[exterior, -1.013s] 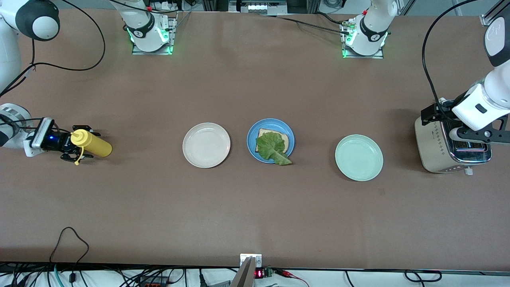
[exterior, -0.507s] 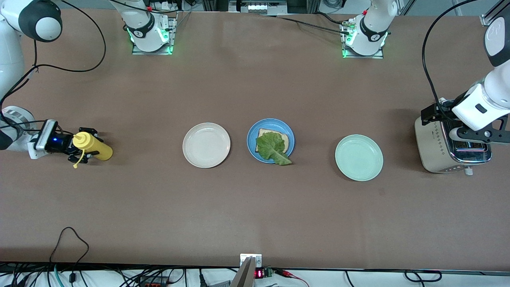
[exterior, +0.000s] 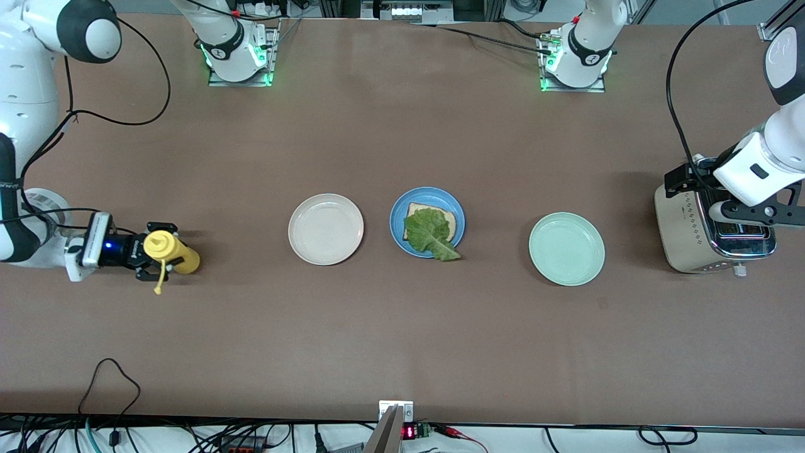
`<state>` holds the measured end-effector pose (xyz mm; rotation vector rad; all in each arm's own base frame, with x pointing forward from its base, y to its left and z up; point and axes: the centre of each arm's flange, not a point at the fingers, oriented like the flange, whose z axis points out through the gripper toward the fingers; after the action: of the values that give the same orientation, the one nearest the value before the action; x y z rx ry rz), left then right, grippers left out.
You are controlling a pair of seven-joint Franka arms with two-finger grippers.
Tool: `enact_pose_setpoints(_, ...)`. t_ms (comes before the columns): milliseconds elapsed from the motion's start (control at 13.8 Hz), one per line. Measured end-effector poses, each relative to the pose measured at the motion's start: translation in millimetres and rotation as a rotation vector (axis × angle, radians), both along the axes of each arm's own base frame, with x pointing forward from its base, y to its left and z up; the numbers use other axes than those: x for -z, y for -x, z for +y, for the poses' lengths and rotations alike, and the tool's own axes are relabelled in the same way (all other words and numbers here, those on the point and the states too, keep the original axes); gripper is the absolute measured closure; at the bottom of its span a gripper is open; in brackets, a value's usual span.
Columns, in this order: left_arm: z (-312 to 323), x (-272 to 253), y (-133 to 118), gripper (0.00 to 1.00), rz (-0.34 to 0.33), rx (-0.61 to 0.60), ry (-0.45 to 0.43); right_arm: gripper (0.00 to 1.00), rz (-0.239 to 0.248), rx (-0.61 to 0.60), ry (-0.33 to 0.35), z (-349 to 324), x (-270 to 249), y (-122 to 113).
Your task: Make sandwich in blue plate with both arms
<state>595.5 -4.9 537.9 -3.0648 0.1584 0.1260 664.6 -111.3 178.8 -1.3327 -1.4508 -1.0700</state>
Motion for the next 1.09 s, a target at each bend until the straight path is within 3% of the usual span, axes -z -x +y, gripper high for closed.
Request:
enact_pose_setpoints(290, 0.0, 0.2, 0.2, 0.0, 0.002, 0.0, 0.0, 0.61, 0.027, -0.018, 0.135, 110.5, -56.0, -37.5)
enact_pose_setpoints(579, 0.1, 0.4, 0.6, 0.0, 0.005, 0.0, 0.0, 0.61, 0.053, 0.029, 0.265, 198.4, -84.1, -59.5)
enact_pose_setpoints(869, 0.1, 0.5, 0.7, 0.0, 0.006, 0.0, 0.0, 0.61, 0.06, 0.057, 0.476, 279.3, -104.9, -64.7)
enact_pose_setpoints(1086, 0.1, 0.5, 0.8, 0.0, 0.007, 0.0, 0.0, 0.61, 0.015, 0.071, 0.675, 358.0, -122.1, -51.2)
